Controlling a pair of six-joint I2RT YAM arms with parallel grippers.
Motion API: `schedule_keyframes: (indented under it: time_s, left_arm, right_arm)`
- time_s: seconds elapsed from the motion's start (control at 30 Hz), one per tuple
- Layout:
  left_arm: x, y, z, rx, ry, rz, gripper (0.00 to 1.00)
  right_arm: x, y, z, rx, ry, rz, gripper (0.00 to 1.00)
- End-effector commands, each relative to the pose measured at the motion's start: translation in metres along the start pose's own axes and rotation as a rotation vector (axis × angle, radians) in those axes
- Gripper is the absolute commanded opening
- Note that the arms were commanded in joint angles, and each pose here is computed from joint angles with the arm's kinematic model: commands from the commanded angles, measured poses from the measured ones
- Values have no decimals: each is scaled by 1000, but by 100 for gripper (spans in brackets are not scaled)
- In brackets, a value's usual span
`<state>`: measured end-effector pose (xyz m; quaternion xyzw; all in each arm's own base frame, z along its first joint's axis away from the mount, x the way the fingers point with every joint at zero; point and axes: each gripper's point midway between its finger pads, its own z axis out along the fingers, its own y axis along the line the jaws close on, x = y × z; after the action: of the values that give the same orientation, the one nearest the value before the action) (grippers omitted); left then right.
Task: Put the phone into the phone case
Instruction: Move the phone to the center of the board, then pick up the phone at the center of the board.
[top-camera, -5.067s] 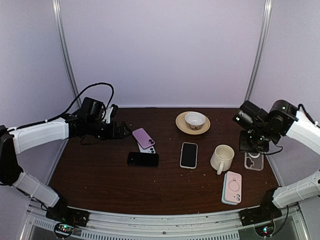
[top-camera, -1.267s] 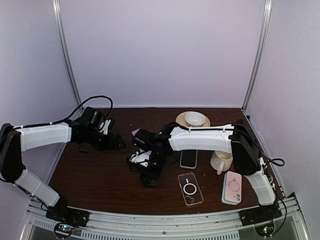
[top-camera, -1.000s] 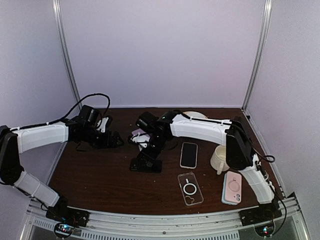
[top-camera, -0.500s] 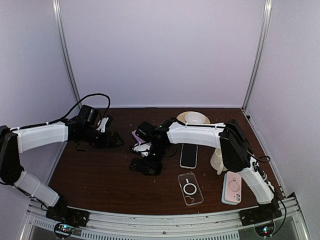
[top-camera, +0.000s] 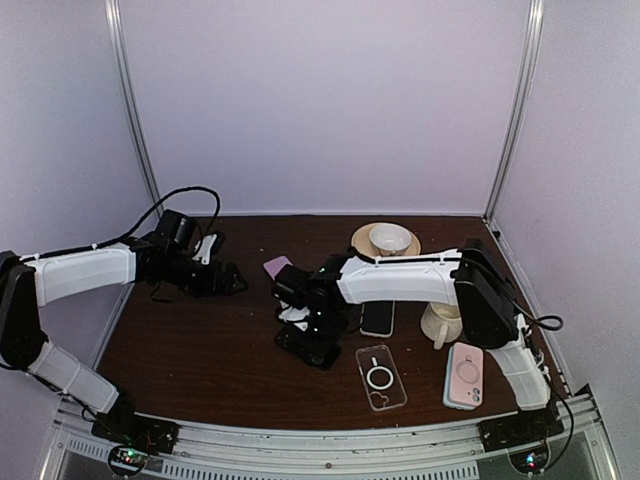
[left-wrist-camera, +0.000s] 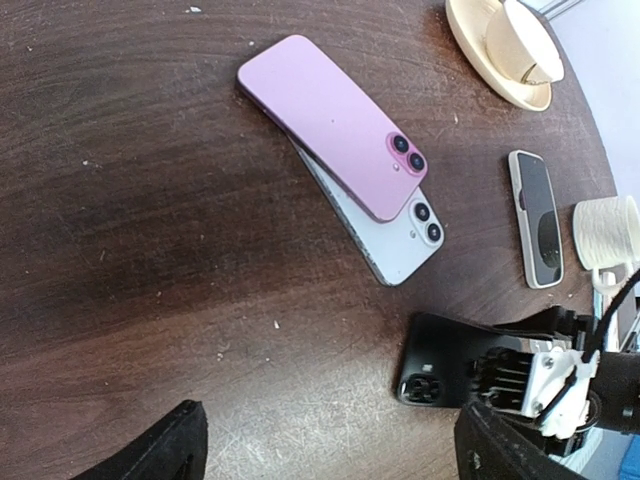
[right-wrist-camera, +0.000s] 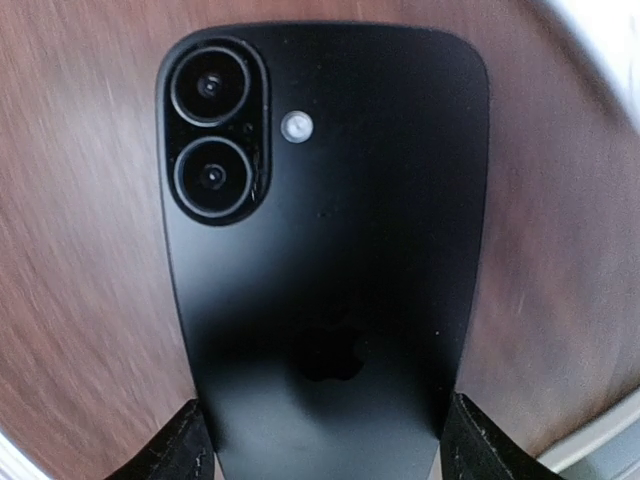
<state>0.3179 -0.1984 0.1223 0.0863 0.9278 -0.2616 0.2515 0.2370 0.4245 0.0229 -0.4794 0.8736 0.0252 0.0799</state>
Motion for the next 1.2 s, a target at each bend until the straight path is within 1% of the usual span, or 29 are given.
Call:
schedule_keyframes:
  time_s: [0.0, 0.1, 0.2, 0.37, 0.4, 0.5, 0.63, 0.83, 1.0, 1.17]
  left_arm:
    - [-15, -9, -10, 31, -41, 24, 89]
    - [-15, -10, -9, 38, -42, 21, 89]
    - [-15, -11, -9, 44, -43, 19, 89]
    - [-15, -11, -12, 43, -47, 26, 89]
    - [-15, -11, -12, 40, -48, 27, 89]
    - [-16, -11, -14, 39, -54, 32, 89]
    - [-16, -11, -15, 36, -56, 35, 89]
    - [-18, -13, -16, 44, -65, 36, 89]
    - [-17, -13, -15, 45, -64, 34, 89]
    - [-19, -12, -18, 35, -74, 39, 89]
  right_arm:
    - [84, 18, -14, -52, 257, 87, 59]
    - [106, 33, -18, -99, 312, 108, 63]
    - [110, 39, -14, -98, 332, 100, 70]
    - [93, 26, 0, -9, 334, 105, 96]
    - [89, 25, 3, 1, 334, 102, 99]
    - [76, 26, 15, 3, 323, 99, 100]
    - [65, 22, 19, 33, 311, 101, 99]
    - [34, 15, 15, 62, 216, 109, 97]
    - [21, 14, 15, 54, 178, 98, 97]
    - [34, 14, 16, 52, 221, 94, 87]
